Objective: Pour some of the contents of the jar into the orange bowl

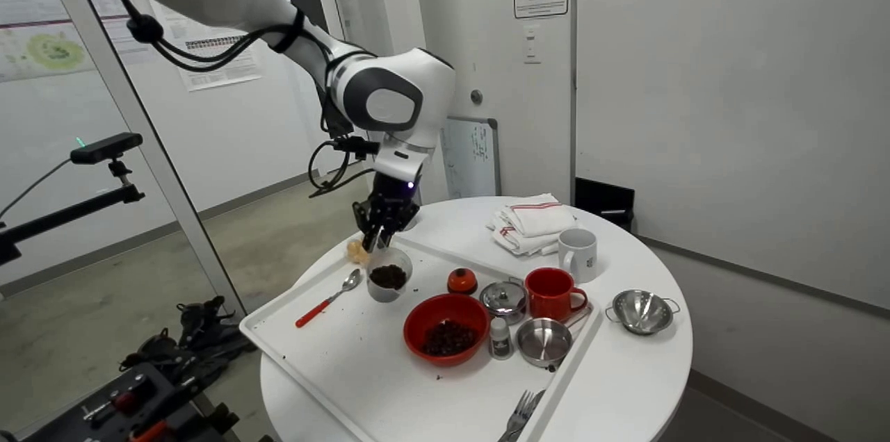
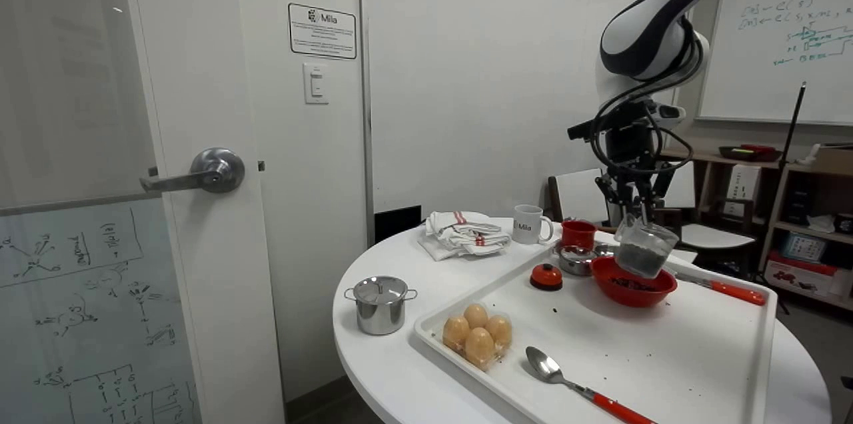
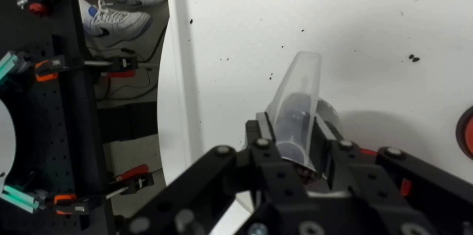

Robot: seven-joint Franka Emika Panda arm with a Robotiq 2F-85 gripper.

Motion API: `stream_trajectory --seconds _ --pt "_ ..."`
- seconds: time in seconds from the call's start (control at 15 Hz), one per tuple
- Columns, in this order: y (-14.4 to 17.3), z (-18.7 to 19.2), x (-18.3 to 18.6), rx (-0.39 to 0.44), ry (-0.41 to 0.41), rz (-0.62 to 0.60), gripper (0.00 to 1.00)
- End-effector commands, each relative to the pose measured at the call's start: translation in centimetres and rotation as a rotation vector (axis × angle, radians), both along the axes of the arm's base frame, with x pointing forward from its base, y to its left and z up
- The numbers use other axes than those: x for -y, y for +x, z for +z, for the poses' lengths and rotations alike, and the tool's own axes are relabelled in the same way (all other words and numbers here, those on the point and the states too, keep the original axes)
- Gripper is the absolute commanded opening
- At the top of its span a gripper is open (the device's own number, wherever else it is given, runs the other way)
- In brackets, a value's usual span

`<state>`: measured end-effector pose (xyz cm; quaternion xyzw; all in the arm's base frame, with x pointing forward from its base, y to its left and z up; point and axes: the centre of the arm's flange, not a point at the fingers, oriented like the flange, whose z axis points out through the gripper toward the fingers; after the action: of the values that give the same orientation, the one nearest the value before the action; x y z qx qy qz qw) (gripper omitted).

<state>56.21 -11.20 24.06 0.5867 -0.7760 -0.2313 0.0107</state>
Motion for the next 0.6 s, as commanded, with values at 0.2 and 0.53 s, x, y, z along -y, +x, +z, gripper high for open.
stream_trajectory --seconds 0.2,0.53 --pt "-0.6 0.9 4.5 0.14 0.228 -0.272 0.09" --pt "-2.0 1.1 7.5 0.268 0.356 -0.386 0.09"
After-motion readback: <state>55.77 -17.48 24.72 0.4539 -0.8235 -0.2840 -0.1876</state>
